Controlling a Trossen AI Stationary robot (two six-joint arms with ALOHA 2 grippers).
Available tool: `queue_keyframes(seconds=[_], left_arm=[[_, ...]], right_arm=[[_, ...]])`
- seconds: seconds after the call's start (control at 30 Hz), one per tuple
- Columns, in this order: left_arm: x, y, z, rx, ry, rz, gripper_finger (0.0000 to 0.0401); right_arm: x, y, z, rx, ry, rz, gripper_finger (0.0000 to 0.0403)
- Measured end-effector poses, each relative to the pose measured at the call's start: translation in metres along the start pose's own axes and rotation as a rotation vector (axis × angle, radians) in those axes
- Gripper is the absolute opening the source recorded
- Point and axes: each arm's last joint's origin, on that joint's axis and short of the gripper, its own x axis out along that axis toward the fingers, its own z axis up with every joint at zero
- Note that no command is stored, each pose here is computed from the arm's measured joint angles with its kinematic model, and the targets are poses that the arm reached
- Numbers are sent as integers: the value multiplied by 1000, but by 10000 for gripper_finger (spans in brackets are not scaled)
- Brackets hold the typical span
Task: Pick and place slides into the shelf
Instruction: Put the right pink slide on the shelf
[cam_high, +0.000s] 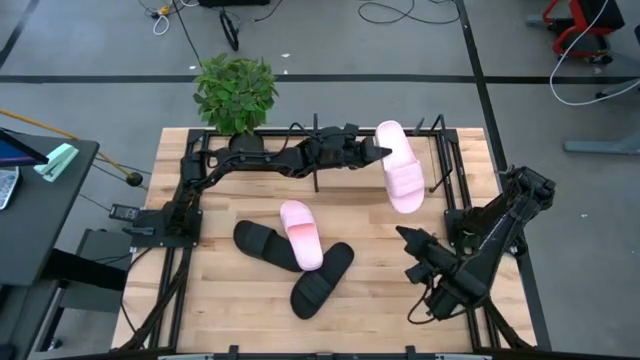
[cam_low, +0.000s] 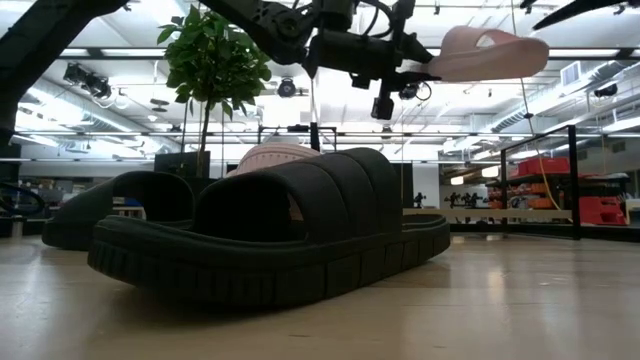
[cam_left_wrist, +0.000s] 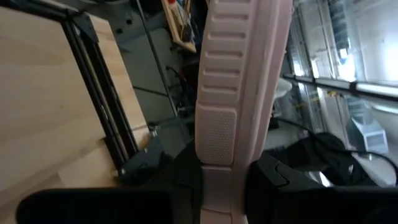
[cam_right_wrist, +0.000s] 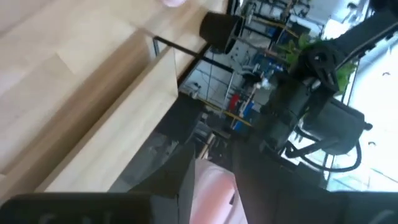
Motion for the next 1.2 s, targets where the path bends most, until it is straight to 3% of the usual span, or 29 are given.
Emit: queue_keyframes(seconds=[0.37, 0.5, 0.57, 0.7, 0.8, 0.97, 1.2], left_arm=[[-1, 3, 8, 73, 38, -5, 79], [-2, 8, 19, 79, 59, -4, 79], [-2, 10, 24, 83, 66, -9, 79], [-4, 13, 33, 113, 82, -14, 79], [-4, 14, 36, 131, 98, -20, 79], [-4, 14, 35, 147, 129, -35, 79], [-11, 6, 44, 197, 156, -52, 78]], right_arm=[[14, -4, -2, 21, 55, 28, 114], [13, -3, 0, 105, 58, 79, 114], [16, -3, 8, 117, 75, 106, 114], [18, -8, 46, -2, 80, 98, 112], [11, -29, 62, 93, 50, 49, 105], [1, -55, 55, 286, 8, 37, 97], [8, -59, 39, 343, 29, 114, 88]])
